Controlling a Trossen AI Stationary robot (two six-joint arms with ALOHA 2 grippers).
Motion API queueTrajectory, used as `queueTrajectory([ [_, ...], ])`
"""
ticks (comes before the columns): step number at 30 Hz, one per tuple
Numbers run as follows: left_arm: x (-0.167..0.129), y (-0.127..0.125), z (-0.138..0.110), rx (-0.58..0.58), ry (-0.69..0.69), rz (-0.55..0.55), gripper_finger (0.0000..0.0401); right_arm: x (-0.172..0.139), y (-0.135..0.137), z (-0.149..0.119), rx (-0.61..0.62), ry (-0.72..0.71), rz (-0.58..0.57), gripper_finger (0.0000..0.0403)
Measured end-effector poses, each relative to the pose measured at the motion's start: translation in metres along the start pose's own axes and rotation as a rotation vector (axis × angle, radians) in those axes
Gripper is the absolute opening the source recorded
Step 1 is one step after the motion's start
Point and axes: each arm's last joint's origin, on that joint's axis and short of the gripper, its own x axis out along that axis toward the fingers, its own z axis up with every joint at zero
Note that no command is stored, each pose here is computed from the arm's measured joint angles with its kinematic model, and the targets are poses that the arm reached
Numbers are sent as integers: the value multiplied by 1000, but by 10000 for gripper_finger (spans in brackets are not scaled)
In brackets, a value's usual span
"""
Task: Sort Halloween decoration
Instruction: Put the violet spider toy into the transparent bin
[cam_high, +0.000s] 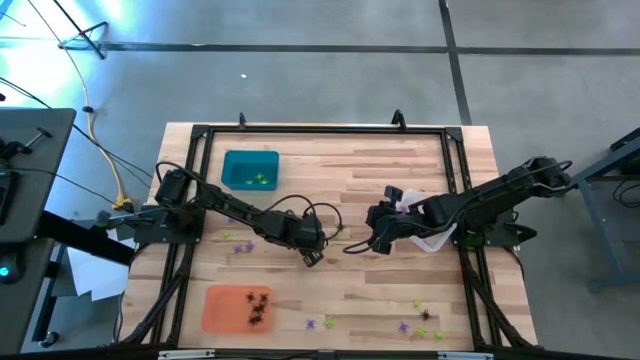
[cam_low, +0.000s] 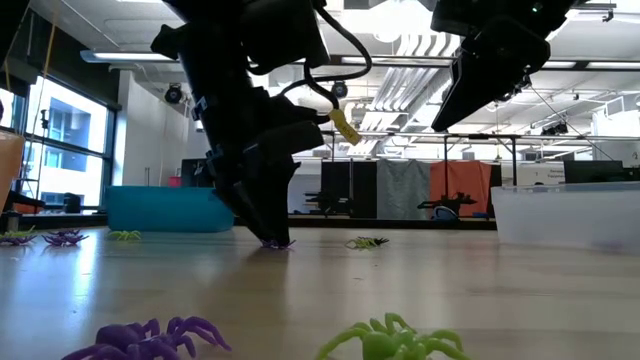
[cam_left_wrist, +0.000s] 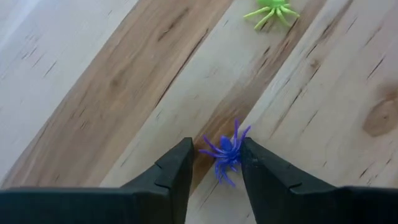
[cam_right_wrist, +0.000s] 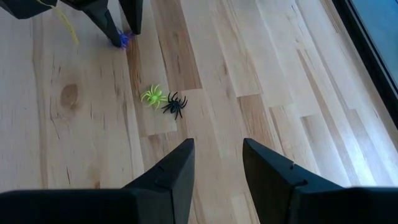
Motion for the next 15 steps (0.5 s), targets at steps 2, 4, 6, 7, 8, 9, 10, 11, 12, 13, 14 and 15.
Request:
queueTrajectory([
  [2,0,0,0,1,1,2,97,0,0,0,0,0,0,130],
  [4,0,0,0,2,5,0,68,0,0,0,0,0,0,130],
  [6,0,0,-1,2,12,-6,36,0,0,0,0,0,0,130],
  [7,0,0,-1,4,13,-7,20,0,0,0,0,0,0,130],
  [8,0,0,-1,9,13,-7,12,0,0,0,0,0,0,130],
  [9,-1,0,0,12,12,-9,7,0,0,0,0,0,0,130],
  [10,0,0,0,18,11,-10,8,0,0,0,0,0,0,130],
  [11,0,0,0,19,12,-10,8,0,0,0,0,0,0,130],
  [12,0,0,0,19,12,-11,6,0,0,0,0,0,0,130],
  [13,0,0,0,19,13,-11,3,0,0,0,0,0,0,130],
  [14,0,0,0,19,13,-12,2,0,0,0,0,0,0,130],
  [15,-2,0,0,19,11,-14,2,0,0,0,0,0,0,130],
])
